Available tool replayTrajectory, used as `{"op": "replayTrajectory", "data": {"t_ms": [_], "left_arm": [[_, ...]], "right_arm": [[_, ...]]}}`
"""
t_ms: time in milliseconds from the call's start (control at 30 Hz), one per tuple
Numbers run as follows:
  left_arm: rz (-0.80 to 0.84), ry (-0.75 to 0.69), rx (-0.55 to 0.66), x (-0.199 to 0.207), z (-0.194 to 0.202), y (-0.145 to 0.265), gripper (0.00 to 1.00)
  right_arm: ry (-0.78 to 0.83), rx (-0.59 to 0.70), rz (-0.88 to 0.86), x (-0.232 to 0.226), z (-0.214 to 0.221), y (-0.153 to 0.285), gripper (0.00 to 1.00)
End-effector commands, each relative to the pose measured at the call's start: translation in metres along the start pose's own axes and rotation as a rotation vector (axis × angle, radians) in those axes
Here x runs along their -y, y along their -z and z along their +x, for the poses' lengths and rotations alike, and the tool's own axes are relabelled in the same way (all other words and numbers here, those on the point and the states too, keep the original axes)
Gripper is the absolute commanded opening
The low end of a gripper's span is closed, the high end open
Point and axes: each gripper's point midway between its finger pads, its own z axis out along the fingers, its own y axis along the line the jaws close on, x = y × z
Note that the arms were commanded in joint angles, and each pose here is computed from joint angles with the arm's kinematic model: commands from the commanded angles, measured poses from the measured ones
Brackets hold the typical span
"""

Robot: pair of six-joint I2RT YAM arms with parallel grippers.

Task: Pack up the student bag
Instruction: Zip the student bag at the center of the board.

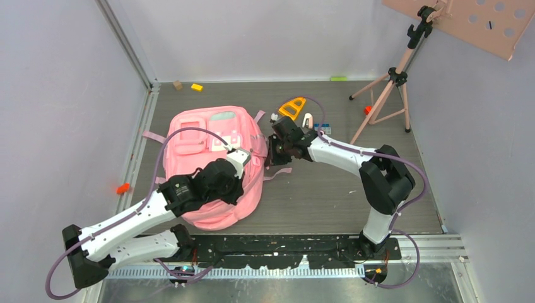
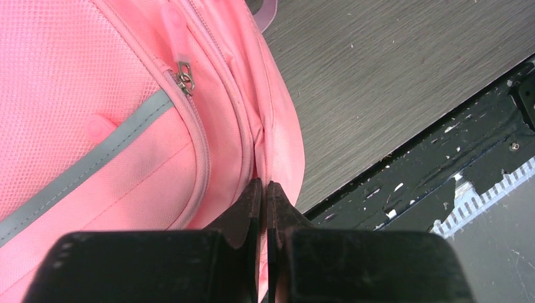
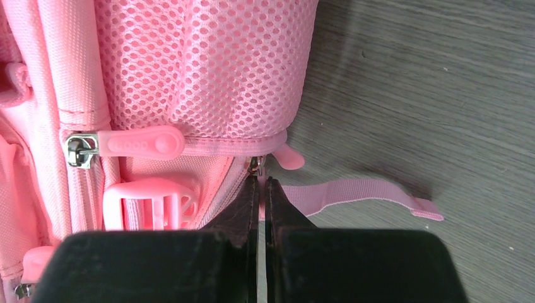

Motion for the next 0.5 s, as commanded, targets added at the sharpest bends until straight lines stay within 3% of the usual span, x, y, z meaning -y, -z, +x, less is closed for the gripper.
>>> {"op": "replayTrajectory", "data": {"t_ms": [0,233,267,300,367,467], "left_arm": [[0.029,-0.01,-0.084,-0.001,0.025,0.016,0.0],[0.015,0.008,-0.1,0.001,0.021,0.012,0.0],[0.022,0.011,-0.113,0.003,0.019,0.01,0.04],[0.028,0.015,-0.128,0.006,0.017,0.008,0.15],[0.027,0.025,-0.146,0.01,0.011,0.003,0.47],[0.038,0.019,-0.118,0.017,-0.008,-0.006,0.69]], "right_arm": [[-0.025,0.256,0.183,0.04,-0.068,-0.007,0.0],[0.016,0.252,0.11,0.026,-0.073,0.001,0.0],[0.021,0.251,0.105,0.026,-0.071,0.005,0.0],[0.035,0.262,0.094,0.022,-0.073,0.015,0.05],[0.051,0.272,0.102,0.023,-0.072,0.029,0.18],[0.075,0.282,0.128,0.026,-0.072,0.048,0.4]]}}
